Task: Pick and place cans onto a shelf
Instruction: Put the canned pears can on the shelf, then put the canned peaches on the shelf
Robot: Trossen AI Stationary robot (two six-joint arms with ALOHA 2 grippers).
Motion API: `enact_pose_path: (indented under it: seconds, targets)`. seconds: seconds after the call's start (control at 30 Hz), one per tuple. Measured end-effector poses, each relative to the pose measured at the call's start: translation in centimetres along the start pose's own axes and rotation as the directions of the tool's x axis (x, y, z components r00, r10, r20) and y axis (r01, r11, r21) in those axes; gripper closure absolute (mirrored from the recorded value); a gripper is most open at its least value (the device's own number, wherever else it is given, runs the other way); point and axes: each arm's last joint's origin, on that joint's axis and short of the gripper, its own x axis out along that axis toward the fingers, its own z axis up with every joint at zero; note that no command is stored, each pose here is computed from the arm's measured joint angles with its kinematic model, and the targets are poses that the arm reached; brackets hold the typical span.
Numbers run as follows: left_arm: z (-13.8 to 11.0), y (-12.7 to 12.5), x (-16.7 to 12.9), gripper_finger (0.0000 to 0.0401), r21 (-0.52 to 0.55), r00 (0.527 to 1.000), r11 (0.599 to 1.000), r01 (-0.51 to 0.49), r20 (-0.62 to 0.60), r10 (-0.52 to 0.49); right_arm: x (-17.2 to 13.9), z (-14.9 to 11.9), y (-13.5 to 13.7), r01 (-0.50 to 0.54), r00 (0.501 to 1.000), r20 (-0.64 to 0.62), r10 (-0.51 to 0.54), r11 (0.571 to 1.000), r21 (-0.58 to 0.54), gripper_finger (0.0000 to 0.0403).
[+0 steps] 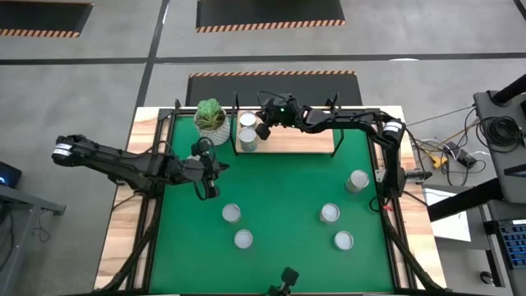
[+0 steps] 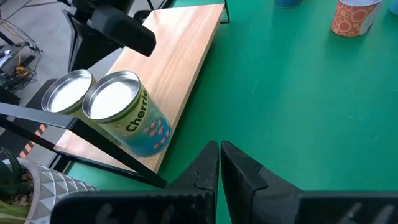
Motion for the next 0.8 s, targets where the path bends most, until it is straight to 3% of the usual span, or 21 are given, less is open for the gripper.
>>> enact_pose_path:
  seconds: [0.23, 0.4, 0.6, 0.8]
  targets:
    - [0.0, 0.0, 0.0, 0.0401, 0.003, 1.0, 1.0, 0.0, 0.0, 0.0, -0.7, 0.5, -0.1, 0.008, 1.0, -0.011, -0.008, 1.0, -0.009, 0.039]
    - [0.0, 0.0, 0.0, 0.0401, 0.003, 1.0, 1.0, 0.0, 0.0, 0.0, -4.2, 2.7, 0.6, -0.009, 0.999, -0.052, 0.007, 0.999, -0.042, 0.039]
    - [0.0, 0.0, 0.0, 0.0401, -0.022, 1.0, 1.0, 0.0, 0.0, 0.0, -9.1, 4.1, 4.5, -0.114, 0.988, -0.114, 0.103, 0.988, -0.099, 0.039]
    - [0.0, 0.0, 0.0, 0.0401, -0.071, 1.0, 0.997, 0.002, -0.002, -0.002, -13.2, 3.2, 9.9, -0.264, 0.962, -0.121, 0.246, 0.95, -0.166, 0.039]
